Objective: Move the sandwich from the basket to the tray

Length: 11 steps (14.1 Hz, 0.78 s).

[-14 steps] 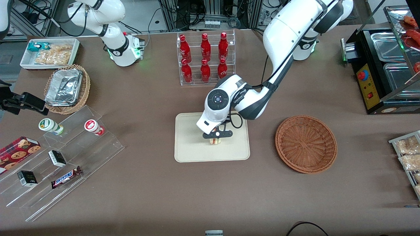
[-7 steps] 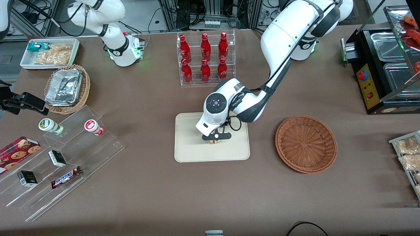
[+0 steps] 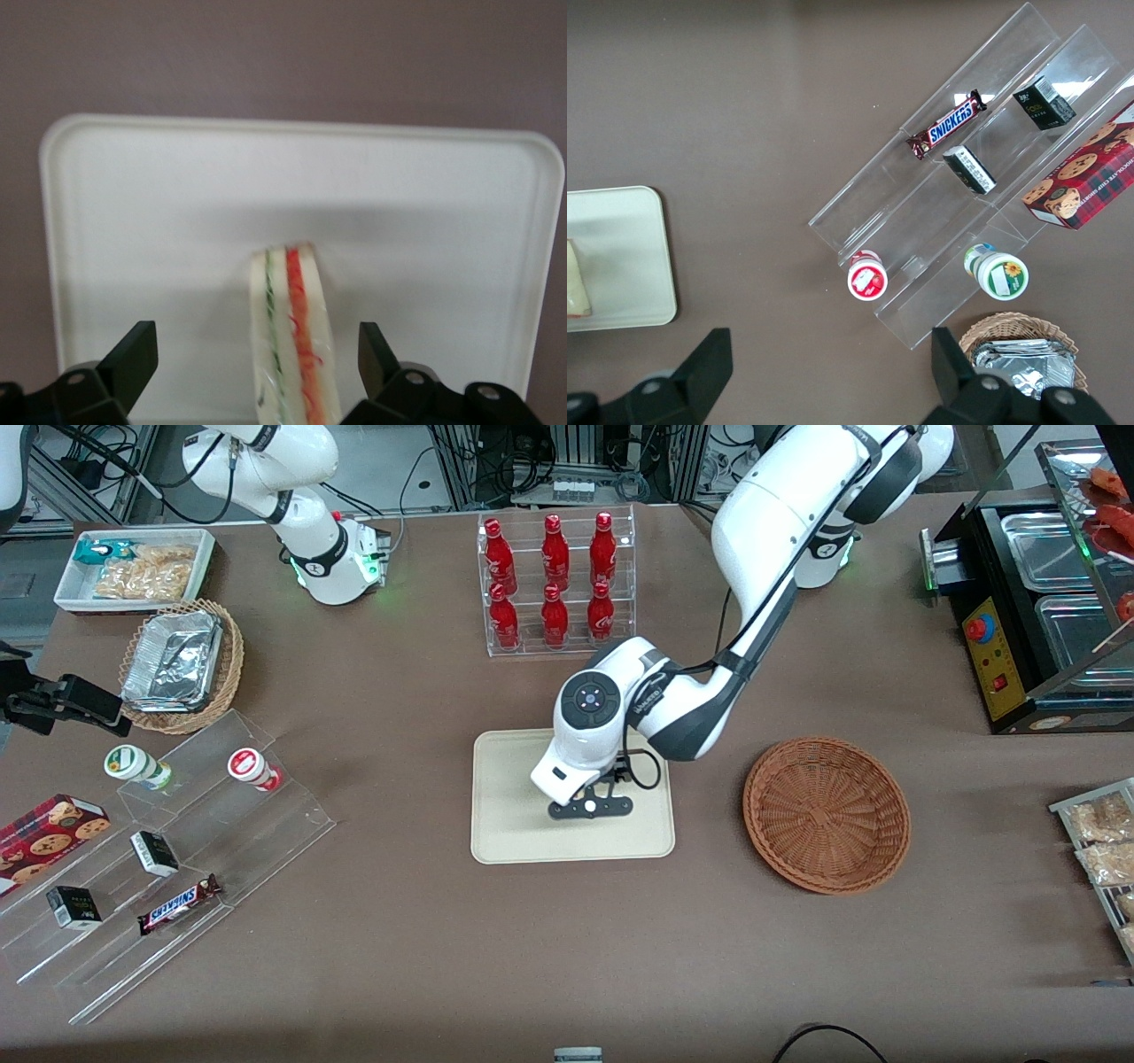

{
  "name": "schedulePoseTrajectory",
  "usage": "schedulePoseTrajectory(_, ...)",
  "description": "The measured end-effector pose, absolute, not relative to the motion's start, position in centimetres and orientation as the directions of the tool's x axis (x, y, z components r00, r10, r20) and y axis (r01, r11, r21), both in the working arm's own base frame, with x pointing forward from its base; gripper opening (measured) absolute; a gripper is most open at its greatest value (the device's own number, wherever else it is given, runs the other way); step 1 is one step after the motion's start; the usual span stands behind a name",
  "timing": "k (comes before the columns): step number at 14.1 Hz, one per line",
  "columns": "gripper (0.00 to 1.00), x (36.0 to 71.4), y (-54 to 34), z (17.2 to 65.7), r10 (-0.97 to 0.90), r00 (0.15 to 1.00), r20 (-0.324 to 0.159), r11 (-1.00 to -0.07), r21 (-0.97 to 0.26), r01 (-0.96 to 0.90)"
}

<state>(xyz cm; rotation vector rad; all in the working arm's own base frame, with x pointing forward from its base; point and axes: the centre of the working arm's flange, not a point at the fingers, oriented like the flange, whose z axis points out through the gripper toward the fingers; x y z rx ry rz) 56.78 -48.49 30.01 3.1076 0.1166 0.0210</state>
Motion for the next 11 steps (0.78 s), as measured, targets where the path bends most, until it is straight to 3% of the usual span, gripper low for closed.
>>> schedulePoseTrajectory(2,1.0,58.4,-46.3,33.0,0.106,0.993,0.046,-0.994,0.025,0.105)
schedulePoseTrajectory(4,1.0,60.6,-42.0,36.6,0.138,0.989,0.05,-0.99,0.001,0.138)
schedulePoseTrajectory(7,1.0,62.9,-33.2,40.4,0.095,0.995,-0.041,-0.992,-0.091,0.091)
schedulePoseTrajectory(11,1.0,64.4,-22.0,45.3,0.04,0.988,-0.15,-0.996,-0.091,0.026)
